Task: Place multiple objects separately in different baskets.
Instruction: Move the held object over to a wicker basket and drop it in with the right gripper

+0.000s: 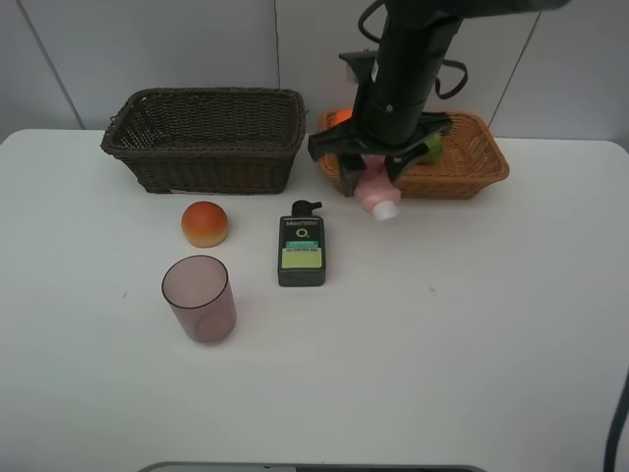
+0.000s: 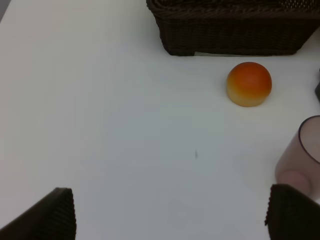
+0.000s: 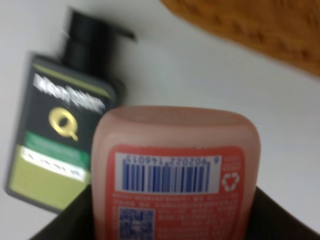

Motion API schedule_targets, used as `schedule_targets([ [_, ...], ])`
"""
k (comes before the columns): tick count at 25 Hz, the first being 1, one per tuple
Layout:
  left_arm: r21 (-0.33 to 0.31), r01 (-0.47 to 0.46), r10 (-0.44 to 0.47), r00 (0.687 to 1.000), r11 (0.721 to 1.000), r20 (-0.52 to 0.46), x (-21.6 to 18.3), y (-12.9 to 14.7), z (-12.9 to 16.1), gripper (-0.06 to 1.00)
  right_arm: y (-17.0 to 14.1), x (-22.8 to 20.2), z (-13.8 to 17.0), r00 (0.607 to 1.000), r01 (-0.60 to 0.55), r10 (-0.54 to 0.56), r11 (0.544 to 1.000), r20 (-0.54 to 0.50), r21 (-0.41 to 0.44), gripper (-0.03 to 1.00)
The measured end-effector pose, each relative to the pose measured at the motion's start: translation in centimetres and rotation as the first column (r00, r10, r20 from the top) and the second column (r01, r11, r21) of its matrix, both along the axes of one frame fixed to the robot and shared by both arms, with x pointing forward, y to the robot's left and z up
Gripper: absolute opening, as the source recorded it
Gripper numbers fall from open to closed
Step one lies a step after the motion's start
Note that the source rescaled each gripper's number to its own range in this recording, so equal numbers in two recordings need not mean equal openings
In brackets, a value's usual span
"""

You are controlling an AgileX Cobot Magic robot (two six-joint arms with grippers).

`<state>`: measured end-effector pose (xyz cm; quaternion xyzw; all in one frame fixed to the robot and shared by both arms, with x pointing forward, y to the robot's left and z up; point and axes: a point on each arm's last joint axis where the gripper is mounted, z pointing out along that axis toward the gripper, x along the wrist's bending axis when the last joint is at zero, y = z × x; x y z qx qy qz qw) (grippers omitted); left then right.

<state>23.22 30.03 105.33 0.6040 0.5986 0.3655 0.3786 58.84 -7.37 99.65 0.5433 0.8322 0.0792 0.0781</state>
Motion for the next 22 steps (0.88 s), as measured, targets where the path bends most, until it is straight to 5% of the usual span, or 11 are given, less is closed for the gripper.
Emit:
schedule_targets([
  [7,0.0,0.0,0.0,1.0,1.0,0.0,0.0,0.0,0.0,0.92,5.7,4.0,3.0,0.974,-0.092,0.072,0.992,0.213,0.084,0.41],
  [15,0.0,0.0,0.0,1.0,1.0,0.0,0.0,0.0,0.0,0.92,8.6,7.1,6.4,0.815,-0.23,0.042,0.939,0.578,0.255,0.41],
  [22,0.0,0.0,0.0,1.0,1.0,0.0,0.0,0.0,0.0,0.92,10.5,9.0,3.2,0.735,-0.308,0.021,0.9,0.678,0.307,0.41],
])
